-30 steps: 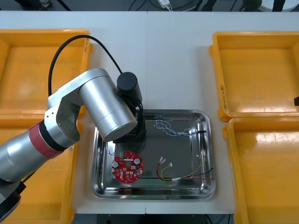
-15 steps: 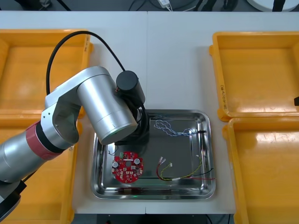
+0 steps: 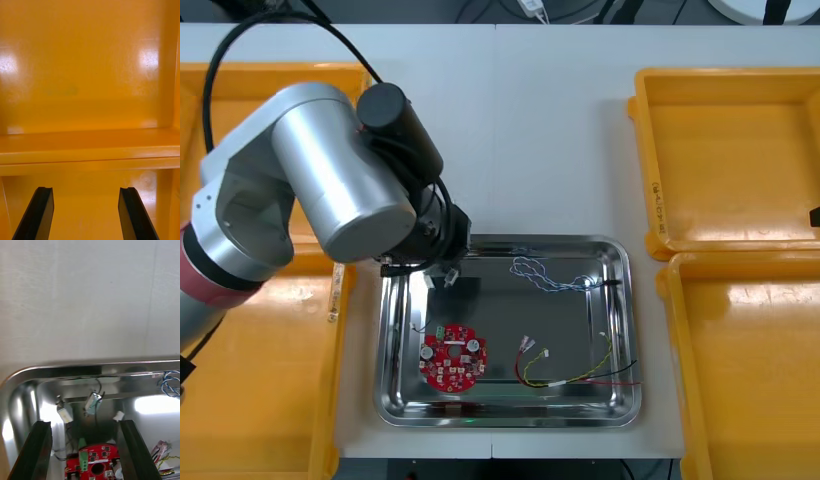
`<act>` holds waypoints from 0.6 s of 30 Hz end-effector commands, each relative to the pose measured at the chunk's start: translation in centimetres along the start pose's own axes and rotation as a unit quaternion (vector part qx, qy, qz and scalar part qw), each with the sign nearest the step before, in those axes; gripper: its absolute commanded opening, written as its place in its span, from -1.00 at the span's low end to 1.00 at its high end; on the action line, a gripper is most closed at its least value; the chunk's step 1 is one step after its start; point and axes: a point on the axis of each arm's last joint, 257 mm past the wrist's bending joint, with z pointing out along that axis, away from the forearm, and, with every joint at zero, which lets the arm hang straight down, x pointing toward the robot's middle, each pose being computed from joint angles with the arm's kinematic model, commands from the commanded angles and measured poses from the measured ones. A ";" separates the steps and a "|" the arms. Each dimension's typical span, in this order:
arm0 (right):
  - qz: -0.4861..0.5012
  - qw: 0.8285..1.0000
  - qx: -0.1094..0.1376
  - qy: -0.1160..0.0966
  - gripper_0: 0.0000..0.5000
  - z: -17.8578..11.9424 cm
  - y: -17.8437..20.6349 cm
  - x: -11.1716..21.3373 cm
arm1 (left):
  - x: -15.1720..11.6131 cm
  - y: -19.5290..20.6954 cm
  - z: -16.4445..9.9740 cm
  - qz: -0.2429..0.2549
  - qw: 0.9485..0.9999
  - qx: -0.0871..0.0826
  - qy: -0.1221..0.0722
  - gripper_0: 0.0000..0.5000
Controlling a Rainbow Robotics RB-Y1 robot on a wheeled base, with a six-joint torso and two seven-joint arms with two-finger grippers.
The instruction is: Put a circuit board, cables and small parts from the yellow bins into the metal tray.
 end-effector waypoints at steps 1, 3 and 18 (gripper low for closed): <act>-0.019 1.000 0.002 -0.018 1.00 -1.0 -0.1 -0.8 | -3.4 3.1 -3.7 0.041 0.999 -0.011 -0.032 1.00; -0.019 1.000 0.002 -0.018 1.00 -1.0 -0.1 -0.8 | -3.7 3.9 -4.1 0.044 0.998 -0.013 -0.031 1.00; -0.019 1.000 0.002 -0.018 1.00 -1.0 -0.1 -0.8 | -5.3 12.0 -8.5 0.051 0.997 -0.051 -0.020 1.00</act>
